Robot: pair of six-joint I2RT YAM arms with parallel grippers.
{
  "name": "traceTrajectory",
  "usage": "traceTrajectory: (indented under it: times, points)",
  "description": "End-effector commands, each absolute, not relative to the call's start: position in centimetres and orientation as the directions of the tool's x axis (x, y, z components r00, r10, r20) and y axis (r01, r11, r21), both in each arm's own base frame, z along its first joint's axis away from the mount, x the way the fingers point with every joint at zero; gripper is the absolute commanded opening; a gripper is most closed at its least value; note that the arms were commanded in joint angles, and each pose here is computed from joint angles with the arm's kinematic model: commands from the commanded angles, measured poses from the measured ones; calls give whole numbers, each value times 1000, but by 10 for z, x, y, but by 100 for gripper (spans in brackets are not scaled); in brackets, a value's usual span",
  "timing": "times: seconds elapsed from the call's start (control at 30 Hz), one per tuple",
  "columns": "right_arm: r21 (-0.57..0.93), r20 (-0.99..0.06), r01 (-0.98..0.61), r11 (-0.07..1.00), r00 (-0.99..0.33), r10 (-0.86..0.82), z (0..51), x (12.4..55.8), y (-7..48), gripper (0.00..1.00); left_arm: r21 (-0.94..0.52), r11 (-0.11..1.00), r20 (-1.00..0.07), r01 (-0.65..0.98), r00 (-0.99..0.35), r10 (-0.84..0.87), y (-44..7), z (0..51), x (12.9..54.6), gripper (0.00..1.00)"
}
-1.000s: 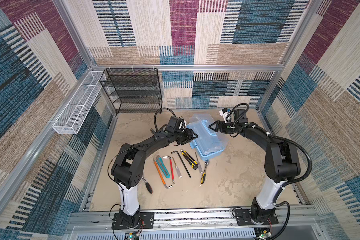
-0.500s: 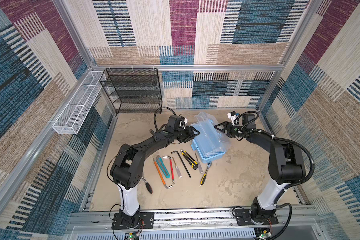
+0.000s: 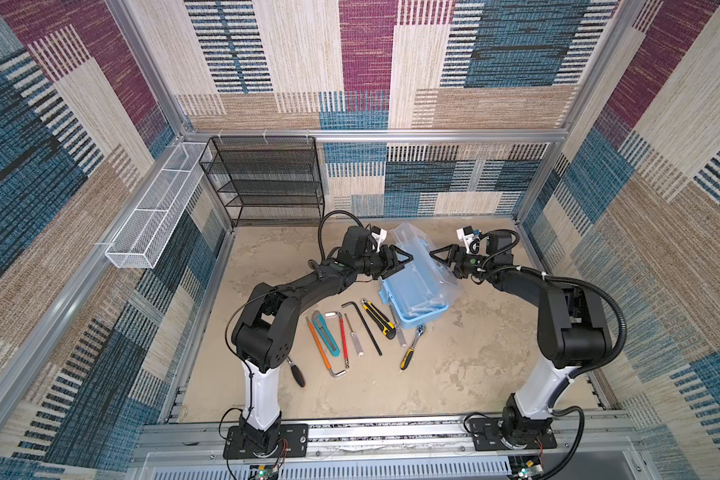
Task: Pack the tool kit
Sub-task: 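Lift the clear lid upward with the left gripper while the right steadies the box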
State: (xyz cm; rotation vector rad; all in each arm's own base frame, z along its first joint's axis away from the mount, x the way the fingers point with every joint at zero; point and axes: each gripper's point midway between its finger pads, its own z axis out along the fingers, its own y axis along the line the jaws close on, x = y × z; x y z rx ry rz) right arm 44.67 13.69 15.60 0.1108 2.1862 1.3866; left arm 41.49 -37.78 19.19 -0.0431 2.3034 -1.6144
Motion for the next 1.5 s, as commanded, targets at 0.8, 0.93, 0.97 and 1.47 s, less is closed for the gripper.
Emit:
traceTrajectory:
  times: [0.8, 0.93, 0.97, 1.47]
  points:
    - [878, -422, -266, 397, -822, 382, 175, 448, 141, 81, -963, 100, -268, 250, -925, -267, -416, 246, 440, 3]
    - [864, -440, -271, 425, -816, 374, 175, 452, 139, 86, -963, 110, -268, 247, -928, -261, -420, 244, 444, 0]
    - [862, -442, -271, 429, -816, 373, 175, 453, 139, 88, -965, 124, -256, 230, -933, -255, -421, 239, 445, 0]
    - [716, -534, -162, 679, -754, 383, 159, 463, 98, 100, -946, 268, -233, 181, -957, -174, -429, 221, 458, 0]
